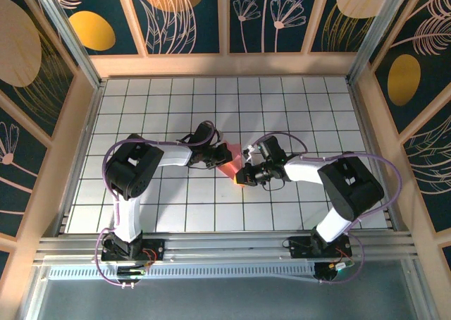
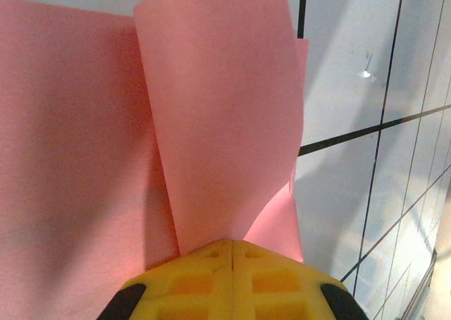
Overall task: Fold a paper plane with a square sheet of paper (fold left side to right side)
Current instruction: Fourth fold the wing at the center of the table.
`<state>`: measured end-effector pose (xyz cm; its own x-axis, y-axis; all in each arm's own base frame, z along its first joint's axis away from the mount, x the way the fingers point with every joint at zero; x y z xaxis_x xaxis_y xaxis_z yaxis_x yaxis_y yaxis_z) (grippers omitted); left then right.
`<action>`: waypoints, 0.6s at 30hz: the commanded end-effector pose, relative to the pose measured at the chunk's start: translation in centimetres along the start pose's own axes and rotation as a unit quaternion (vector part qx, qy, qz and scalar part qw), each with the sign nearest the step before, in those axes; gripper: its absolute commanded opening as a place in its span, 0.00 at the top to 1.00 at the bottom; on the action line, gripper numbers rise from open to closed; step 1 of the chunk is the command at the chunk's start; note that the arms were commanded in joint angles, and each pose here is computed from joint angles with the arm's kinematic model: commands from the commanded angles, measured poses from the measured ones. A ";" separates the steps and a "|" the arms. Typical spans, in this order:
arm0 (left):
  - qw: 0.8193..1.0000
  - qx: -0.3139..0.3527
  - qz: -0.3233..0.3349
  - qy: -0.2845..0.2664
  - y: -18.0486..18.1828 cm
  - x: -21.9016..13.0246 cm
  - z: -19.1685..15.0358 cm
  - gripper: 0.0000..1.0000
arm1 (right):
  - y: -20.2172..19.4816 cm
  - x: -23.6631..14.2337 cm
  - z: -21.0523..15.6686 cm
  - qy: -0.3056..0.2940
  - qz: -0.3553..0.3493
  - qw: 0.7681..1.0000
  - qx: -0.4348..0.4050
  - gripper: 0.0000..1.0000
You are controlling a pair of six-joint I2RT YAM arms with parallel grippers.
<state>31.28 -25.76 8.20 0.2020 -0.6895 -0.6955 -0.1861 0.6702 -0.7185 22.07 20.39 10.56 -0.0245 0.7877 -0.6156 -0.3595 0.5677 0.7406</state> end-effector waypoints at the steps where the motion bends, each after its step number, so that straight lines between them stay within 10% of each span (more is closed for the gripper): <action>1: 0.997 -0.022 0.076 0.003 3.2 0.8 -0.9 1.00 | -0.6 0.1 -0.2 -0.004 0.002 1.000 0.003 1.00; 18: 0.997 -0.022 0.076 0.003 3.1 0.8 -0.8 1.00 | -2.0 0.7 -0.4 0.002 -0.005 1.000 0.010 1.00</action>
<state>31.28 -25.76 8.20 0.2021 -0.6892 -0.6959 -0.1864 0.6705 -0.7181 22.52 20.09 9.29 -0.0207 0.7820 -0.6229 -0.3409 0.5802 0.7397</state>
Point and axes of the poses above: each hand's point on the last joint's axis, 136 mm out from that joint toward the fingers, its own x axis out along the fingers, its own y axis along the line the jaws close on, z = x × y, the point moved 10 cm from there along -x, back along the fingers, and after that the axes turned 9 degrees about -x, right-handed, at the moved point
